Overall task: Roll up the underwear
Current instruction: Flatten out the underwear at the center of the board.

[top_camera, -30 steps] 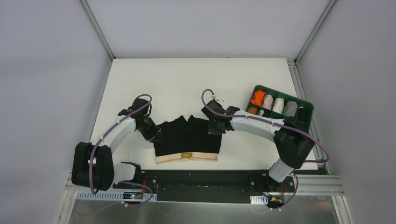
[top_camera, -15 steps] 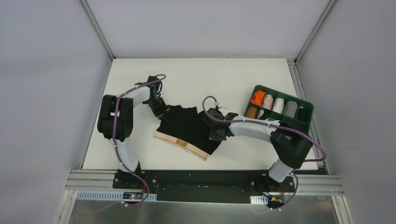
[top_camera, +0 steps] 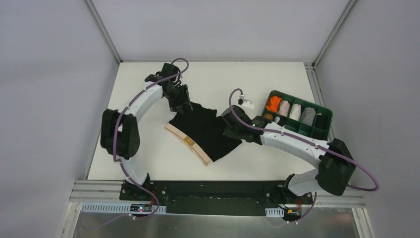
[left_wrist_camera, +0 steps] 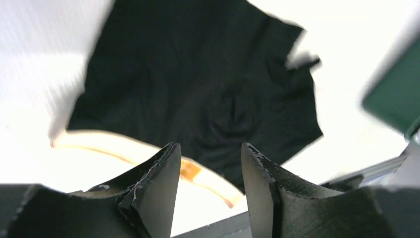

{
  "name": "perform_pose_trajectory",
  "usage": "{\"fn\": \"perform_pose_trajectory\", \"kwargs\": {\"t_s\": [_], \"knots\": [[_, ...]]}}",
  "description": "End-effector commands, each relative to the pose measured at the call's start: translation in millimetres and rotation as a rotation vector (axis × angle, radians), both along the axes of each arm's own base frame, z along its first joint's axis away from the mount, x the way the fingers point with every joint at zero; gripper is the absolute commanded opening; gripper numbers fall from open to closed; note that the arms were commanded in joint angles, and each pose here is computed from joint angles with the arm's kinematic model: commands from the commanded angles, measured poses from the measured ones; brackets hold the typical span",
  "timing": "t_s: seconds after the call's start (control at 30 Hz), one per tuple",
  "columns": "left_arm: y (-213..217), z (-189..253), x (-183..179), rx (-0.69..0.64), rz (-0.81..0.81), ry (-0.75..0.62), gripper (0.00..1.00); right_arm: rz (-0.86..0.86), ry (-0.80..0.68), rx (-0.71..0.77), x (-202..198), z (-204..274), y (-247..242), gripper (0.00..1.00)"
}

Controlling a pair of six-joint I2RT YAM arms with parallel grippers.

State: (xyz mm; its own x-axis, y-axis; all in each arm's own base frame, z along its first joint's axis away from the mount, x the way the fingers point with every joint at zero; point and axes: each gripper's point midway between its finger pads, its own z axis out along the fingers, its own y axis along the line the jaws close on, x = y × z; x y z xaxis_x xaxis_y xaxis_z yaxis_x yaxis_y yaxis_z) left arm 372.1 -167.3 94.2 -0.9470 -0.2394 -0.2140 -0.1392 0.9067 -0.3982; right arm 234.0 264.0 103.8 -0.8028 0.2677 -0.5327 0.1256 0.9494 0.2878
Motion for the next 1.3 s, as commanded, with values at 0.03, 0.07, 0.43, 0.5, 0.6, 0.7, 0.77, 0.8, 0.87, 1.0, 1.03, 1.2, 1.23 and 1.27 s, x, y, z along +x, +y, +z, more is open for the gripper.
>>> {"fn": "perform_pose_trajectory", "kwargs": {"t_s": [0.03, 0.07, 0.43, 0.5, 0.6, 0.7, 0.77, 0.8, 0.87, 1.0, 1.03, 1.2, 1.23, 1.27], "knots": [[-12.0, 62.6, -67.3, 0.073, -0.151, -0.178, 0.52, -0.107, -0.079, 0.034, 2.5, 26.8, -35.6, 0.33], [-17.9, 61.6, -80.0, 0.092, -0.178, -0.188, 0.52, -0.124, -0.082, 0.041, 0.2, 27.0, -42.2, 0.33], [-66.0, 11.9, -171.5, 0.286, -0.404, -0.213, 0.66, -0.319, -0.165, 0.073, -13.9, 44.0, -116.8, 0.39], [-75.9, 5.9, -183.2, 0.285, -0.474, -0.196, 0.66, -0.339, -0.158, 0.067, -13.8, 43.5, -125.5, 0.4], [-93.7, 1.3, -200.8, 0.269, -0.576, -0.212, 0.66, -0.369, -0.152, 0.072, -13.1, 44.4, -136.7, 0.4], [-105.3, -5.3, -213.0, 0.287, -0.673, -0.234, 0.67, -0.401, -0.15, 0.091, -12.3, 45.1, -147.7, 0.41], [-107.4, -15.6, -218.0, 0.321, -0.731, -0.222, 0.68, -0.409, -0.147, 0.101, -13.1, 44.7, -151.7, 0.41], [-109.1, -18.7, -221.6, 0.337, -0.765, -0.225, 0.68, -0.407, -0.147, 0.103, -13.7, 44.8, -152.2, 0.41], [-112.8, -24.5, -227.7, 0.362, -0.816, -0.232, 0.69, -0.406, -0.146, 0.108, -15.1, 45.4, -153.1, 0.41], [-113.9, -41.1, -233.8, 0.431, -0.878, -0.223, 0.61, -0.408, -0.141, 0.112, -17.1, 45.1, -153.7, 0.41], [-113.6, -44.0, -233.5, 0.447, -0.881, -0.224, 0.6, -0.407, -0.141, 0.113, -17.4, 45.1, -153.5, 0.41], [-116.9, -48.0, -230.7, 0.478, -0.895, -0.234, 0.5, -0.404, -0.137, 0.111, -16.1, 45.6, -152.0, 0.41], [-117.5, -49.3, -230.9, 0.48, -0.901, -0.231, 0.49, -0.403, -0.135, 0.111, -16.1, 45.3, -151.5, 0.41], [-117.6, -51.4, -230.8, 0.484, -0.904, -0.226, 0.48, -0.403, -0.131, 0.11, -15.9, 44.8, -151.0, 0.41]]}}
